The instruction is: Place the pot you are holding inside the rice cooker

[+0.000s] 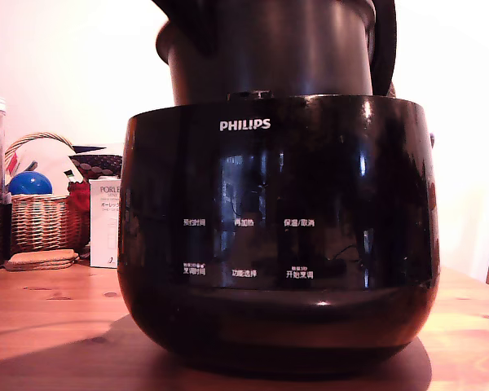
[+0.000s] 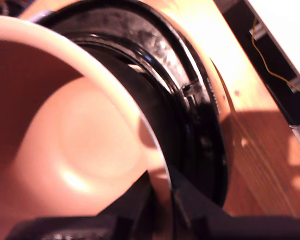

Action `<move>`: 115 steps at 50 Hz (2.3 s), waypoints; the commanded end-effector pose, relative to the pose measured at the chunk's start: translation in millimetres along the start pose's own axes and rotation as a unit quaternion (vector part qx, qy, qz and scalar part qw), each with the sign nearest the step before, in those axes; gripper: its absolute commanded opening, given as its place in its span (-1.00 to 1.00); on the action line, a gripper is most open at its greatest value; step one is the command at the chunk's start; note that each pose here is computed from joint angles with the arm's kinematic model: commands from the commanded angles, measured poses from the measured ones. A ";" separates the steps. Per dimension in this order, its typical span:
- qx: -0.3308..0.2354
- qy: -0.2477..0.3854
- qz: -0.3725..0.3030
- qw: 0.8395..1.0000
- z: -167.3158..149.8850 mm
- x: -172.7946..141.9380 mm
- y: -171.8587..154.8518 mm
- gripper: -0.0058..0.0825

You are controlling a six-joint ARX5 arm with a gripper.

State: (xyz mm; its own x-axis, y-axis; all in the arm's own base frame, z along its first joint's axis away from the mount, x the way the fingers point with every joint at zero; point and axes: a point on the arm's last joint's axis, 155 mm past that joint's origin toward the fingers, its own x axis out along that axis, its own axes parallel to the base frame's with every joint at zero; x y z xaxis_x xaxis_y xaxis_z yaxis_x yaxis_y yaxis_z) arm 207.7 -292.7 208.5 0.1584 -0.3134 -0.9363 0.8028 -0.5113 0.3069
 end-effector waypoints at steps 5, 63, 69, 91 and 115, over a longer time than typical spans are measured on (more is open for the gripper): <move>0.030 -0.001 0.013 0.999 9.5 -2.9 11.4 -0.93; 0.029 -0.042 -0.030 0.998 29.5 18.6 5.0 -0.92; 0.021 -0.054 -0.038 0.998 33.8 17.9 1.2 -0.92; -0.006 -0.084 -0.067 0.994 45.6 21.2 -7.3 -0.80; -0.015 -0.076 -0.090 0.993 40.5 33.9 -10.4 -0.80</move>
State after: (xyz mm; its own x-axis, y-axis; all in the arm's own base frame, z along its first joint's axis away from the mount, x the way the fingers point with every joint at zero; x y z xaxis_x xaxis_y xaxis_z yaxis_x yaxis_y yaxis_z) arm 195.4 -317.9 178.7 -0.0239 -0.3152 -0.9487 0.8507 -0.5048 0.1462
